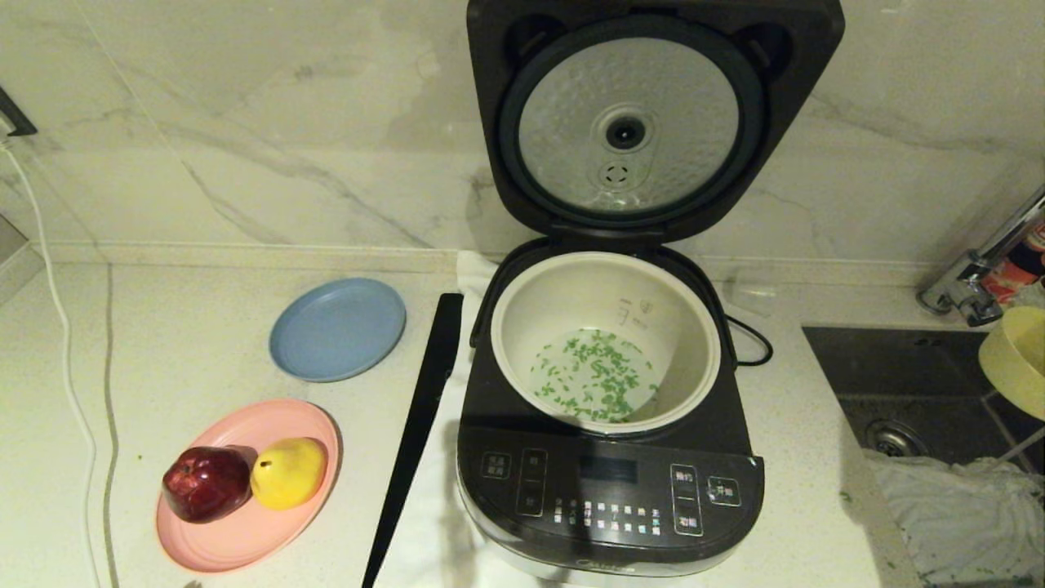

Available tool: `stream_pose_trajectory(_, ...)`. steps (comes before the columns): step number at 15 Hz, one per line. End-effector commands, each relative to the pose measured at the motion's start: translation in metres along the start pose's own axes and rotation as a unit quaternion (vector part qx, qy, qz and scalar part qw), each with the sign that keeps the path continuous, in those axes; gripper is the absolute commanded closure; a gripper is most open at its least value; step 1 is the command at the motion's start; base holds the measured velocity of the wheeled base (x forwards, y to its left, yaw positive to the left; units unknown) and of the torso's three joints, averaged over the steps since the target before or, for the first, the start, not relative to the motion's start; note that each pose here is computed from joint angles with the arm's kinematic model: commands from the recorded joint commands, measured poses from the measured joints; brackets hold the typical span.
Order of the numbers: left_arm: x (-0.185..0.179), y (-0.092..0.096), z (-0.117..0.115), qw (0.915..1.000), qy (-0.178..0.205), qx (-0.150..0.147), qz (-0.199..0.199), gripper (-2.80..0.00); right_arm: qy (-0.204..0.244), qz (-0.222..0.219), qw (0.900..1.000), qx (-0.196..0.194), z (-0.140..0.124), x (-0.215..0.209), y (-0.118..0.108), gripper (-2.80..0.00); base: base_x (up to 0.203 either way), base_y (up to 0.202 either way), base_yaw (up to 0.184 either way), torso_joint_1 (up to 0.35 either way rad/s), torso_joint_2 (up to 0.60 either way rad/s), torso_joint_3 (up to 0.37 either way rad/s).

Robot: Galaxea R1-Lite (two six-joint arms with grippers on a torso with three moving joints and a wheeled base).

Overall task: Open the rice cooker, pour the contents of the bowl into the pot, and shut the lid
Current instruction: Fill a bowl with water from the tap

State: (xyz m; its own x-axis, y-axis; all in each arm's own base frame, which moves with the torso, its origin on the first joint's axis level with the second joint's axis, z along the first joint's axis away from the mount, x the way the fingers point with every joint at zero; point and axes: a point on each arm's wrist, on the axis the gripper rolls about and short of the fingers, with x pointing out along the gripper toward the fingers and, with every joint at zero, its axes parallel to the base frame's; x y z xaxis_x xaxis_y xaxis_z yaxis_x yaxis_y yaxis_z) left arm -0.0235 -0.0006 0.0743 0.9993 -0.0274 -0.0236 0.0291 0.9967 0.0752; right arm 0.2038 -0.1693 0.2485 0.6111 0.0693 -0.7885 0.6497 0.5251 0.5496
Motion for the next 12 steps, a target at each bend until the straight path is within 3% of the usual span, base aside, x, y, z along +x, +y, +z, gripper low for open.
stream_pose_trajectory(1, 0.0, 0.0, 0.0, 1.0, 0.0, 0.0, 0.0, 0.0, 0.009, -0.011, 0.999, 0.05, 0.023, 0.019, -0.029, 0.0, 0.0, 0.0, 0.0, 0.0, 0.0, 0.0)
stream_pose_trajectory(7, 0.0, 0.0, 0.0, 1.0, 0.0, 0.0, 0.0, 0.0, -0.032, -0.022, 0.992, 0.122, 0.064, 0.035, -0.096, 0.0, 0.0, 0.0, 0.0, 0.0, 0.0, 0.0)
stream_pose_trajectory(12, 0.0, 0.0, 0.0, 1.0, 0.0, 0.0, 0.0, 0.0, -0.085, -0.028, 0.986, 0.139, 0.089, 0.046, -0.138, 0.0, 0.0, 0.0, 0.0, 0.0, 0.0, 0.0)
